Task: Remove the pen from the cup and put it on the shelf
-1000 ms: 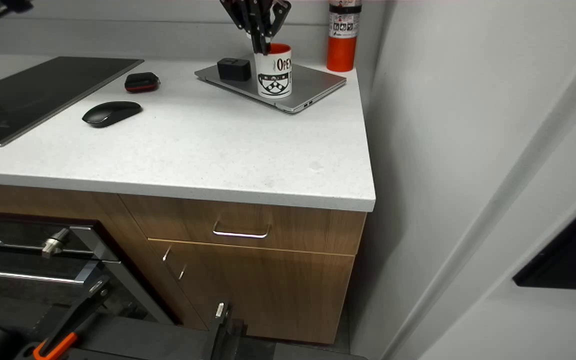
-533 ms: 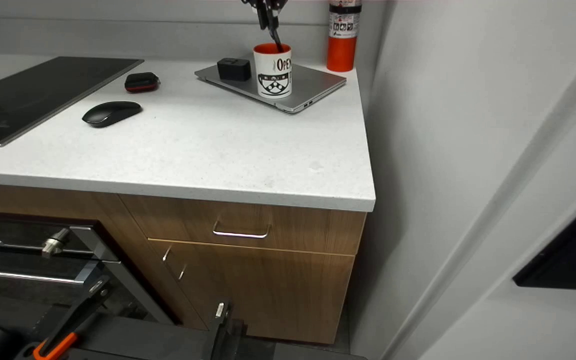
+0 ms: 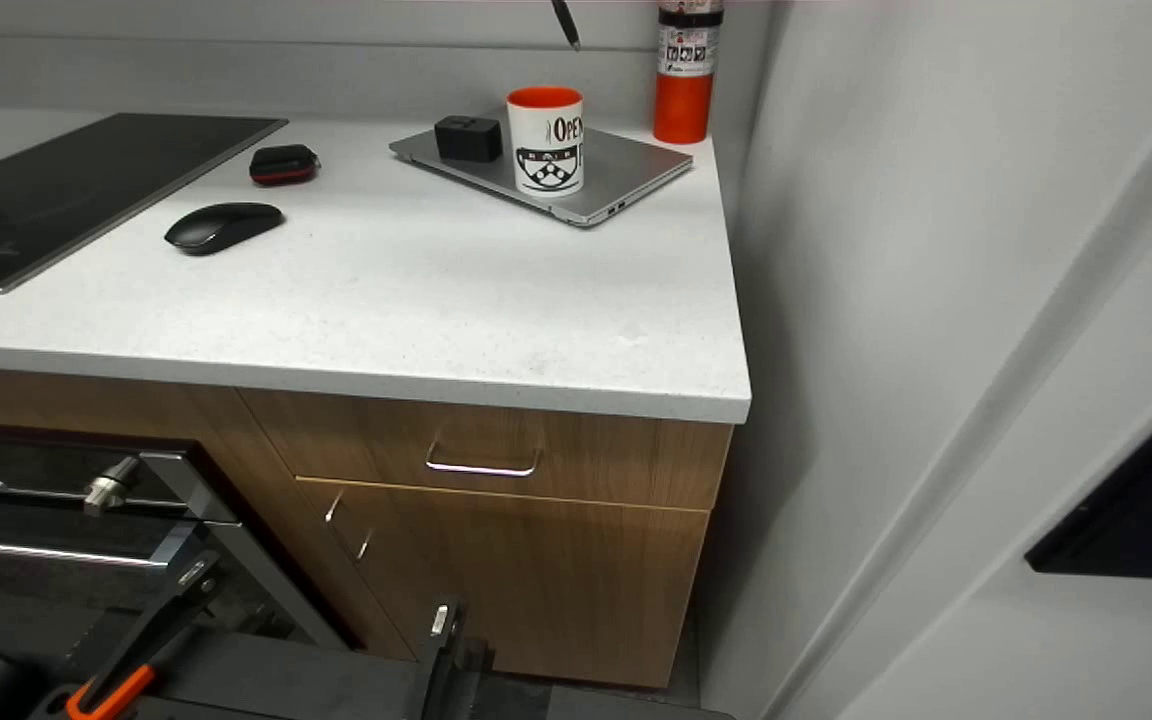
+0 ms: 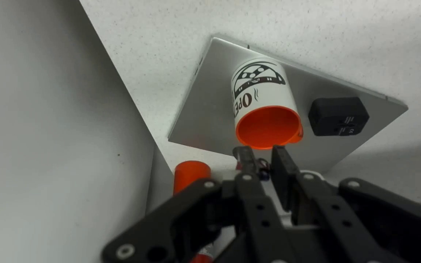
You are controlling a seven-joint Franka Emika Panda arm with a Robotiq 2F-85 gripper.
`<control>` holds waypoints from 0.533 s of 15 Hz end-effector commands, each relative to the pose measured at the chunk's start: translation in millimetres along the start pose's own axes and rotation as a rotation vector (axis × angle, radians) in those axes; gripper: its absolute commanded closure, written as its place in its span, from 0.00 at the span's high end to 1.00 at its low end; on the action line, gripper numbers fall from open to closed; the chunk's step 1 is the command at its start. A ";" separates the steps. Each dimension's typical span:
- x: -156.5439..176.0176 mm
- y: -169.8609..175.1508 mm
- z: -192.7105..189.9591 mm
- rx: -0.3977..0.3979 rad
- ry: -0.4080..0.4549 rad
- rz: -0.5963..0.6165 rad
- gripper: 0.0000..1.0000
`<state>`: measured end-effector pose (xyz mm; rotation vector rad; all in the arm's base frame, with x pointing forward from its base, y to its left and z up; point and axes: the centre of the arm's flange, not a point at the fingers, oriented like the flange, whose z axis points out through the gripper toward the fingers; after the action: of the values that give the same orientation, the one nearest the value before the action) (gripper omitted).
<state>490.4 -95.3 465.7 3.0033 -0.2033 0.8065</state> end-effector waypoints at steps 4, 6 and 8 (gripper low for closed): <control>-48.4 0.1 40.0 -0.073 -0.174 -0.082 0.04; -47.0 -8.4 69.0 -0.139 -0.251 -0.126 0.04; -45.4 -14.2 96.7 -0.195 -0.327 -0.187 0.04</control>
<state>466.9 -88.9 383.7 2.9591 -0.0499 0.4270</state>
